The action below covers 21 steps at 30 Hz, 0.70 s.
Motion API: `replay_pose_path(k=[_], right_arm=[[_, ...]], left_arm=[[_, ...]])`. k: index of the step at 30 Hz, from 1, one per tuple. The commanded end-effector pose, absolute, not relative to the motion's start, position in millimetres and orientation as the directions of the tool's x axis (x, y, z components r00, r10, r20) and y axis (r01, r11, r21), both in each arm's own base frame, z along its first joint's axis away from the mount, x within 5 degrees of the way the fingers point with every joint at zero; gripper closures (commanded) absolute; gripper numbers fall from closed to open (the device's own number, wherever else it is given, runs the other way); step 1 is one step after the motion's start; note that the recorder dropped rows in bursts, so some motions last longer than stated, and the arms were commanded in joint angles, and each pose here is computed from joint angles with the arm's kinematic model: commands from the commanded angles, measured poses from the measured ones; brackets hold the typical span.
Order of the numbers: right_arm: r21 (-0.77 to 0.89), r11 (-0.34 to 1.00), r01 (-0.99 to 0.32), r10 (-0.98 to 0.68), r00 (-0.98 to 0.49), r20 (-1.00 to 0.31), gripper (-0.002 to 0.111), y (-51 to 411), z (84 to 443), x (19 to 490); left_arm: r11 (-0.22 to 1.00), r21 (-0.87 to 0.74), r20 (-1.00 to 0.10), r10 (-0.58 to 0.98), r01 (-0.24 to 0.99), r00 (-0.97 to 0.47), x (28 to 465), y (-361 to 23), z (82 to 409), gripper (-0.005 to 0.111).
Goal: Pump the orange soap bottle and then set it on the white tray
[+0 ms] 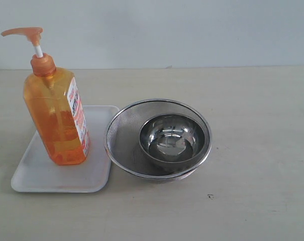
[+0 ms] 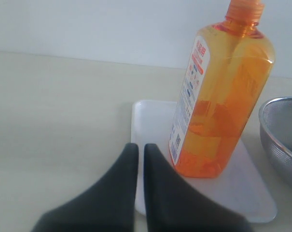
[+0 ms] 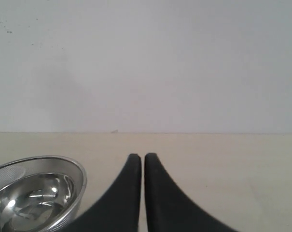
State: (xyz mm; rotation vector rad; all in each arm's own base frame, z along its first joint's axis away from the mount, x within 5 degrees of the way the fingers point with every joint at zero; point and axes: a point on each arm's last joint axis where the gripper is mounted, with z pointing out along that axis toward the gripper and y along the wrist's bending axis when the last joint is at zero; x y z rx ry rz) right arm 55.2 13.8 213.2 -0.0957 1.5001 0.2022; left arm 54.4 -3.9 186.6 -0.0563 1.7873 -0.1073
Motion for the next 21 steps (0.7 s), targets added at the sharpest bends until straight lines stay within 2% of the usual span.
replay_pose_path(k=[1,9,21], right_arm=[[0.065,0.991,-0.118,0.075,0.076,-0.994,0.108,7.0,213.0,55.7],[0.092,0.989,-0.117,0.101,0.078,-0.992,0.108,6.7,213.5,55.7],[0.03,0.995,-0.095,0.039,0.094,-0.995,0.108,5.3,214.1,55.8]], left_arm=[[0.995,-0.094,-0.972,-0.087,0.025,-0.219,54.2,-4.1,185.7,0.102],[0.995,-0.094,-0.972,-0.087,0.025,-0.219,54.2,-4.1,185.7,0.102],[0.995,-0.094,-0.972,-0.087,0.025,-0.219,54.2,-4.1,185.7,0.102]])
